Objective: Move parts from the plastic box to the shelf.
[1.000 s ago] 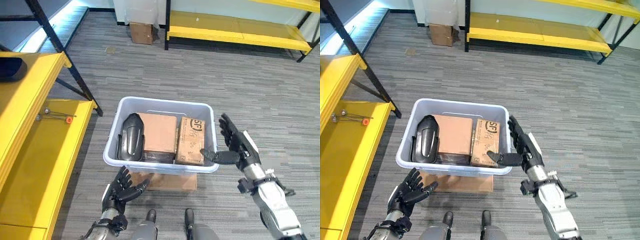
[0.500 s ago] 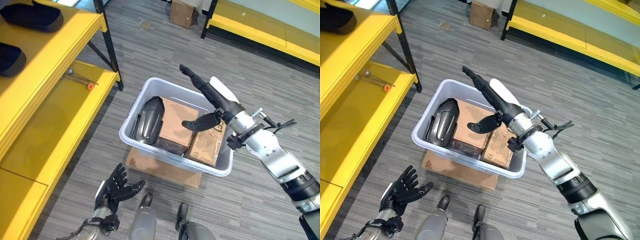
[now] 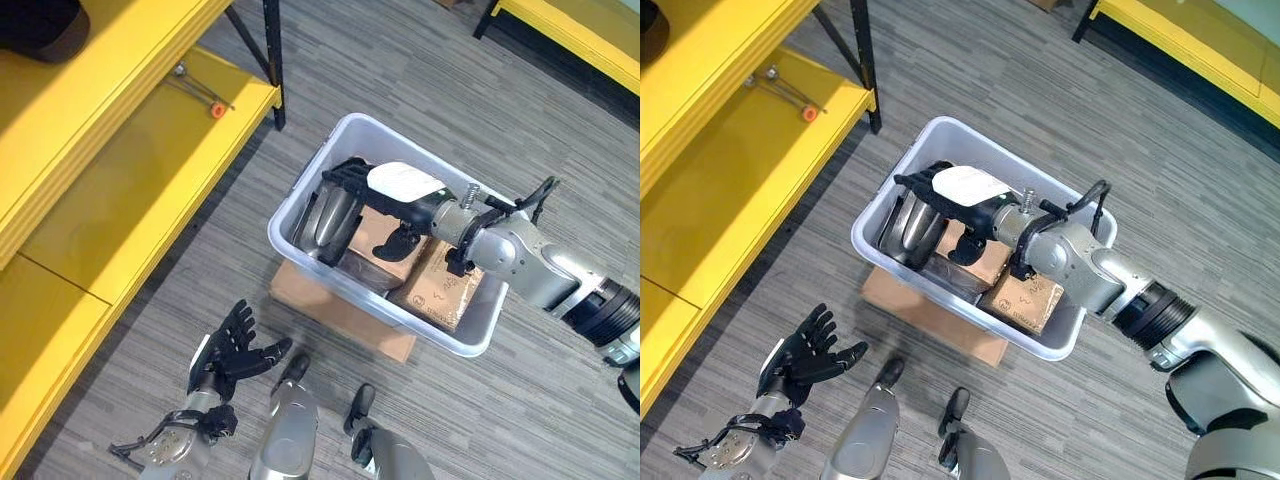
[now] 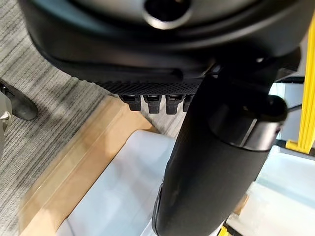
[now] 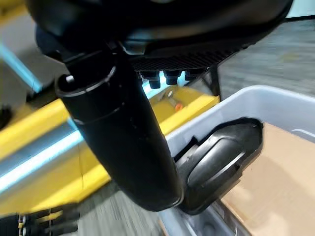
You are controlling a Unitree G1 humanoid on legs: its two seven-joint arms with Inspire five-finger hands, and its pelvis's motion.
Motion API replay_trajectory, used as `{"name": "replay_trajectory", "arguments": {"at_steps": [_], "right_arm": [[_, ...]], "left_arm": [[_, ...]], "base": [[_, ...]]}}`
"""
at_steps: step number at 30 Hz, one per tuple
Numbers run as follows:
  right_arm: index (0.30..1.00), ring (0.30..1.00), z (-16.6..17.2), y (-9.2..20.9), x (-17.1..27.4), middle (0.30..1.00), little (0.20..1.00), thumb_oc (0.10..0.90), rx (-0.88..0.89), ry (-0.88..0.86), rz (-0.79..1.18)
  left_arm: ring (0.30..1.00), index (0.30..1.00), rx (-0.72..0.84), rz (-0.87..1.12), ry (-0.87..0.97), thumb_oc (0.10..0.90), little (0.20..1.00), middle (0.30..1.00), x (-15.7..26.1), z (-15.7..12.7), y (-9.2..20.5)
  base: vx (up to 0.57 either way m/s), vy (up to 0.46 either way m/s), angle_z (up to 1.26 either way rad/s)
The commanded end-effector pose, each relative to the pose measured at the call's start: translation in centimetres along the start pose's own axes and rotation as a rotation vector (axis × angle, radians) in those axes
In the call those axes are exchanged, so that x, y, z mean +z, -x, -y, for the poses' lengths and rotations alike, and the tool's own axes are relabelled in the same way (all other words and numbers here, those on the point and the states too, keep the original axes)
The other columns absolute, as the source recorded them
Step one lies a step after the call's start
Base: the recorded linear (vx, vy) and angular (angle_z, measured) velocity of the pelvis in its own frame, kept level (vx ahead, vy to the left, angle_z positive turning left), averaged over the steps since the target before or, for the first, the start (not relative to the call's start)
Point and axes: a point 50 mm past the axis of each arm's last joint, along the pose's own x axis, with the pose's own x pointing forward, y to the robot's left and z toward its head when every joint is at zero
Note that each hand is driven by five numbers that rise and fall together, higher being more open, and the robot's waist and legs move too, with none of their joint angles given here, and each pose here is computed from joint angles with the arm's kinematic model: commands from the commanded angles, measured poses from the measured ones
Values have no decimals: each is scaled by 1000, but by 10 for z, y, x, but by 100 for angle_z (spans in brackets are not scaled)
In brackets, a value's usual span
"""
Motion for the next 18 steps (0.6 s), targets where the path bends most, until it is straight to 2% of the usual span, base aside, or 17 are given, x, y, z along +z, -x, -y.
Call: {"name": "replay_trajectory", "arguments": {"at_steps": [1,6,12,15,18], "right_arm": [[1000,1000,38,-2,11,1000,1000,900,-68,162,63],[1000,1000,47,-5,10,1000,1000,900,-2,329,44],[1000,1000,52,-6,9,1000,1000,900,7,409,27],[1000,1000,62,-8,8,1000,1000,900,22,573,2],[1000,1000,66,-7,7,1000,1000,900,30,645,-5]], "left_arm": [[1000,1000,-72,174,-35,900,1000,1000,37,2,8],[1000,1000,-73,217,-31,900,1000,1000,47,3,6],[1000,1000,-76,227,-33,900,1000,1000,49,7,3],[1000,1000,-81,247,-32,900,1000,1000,53,10,1],[1000,1000,-86,252,-26,900,1000,1000,54,12,1]], "base": [[2,-22,10],[7,-18,10],[13,-22,18],[12,-16,5],[0,0,0]]}}
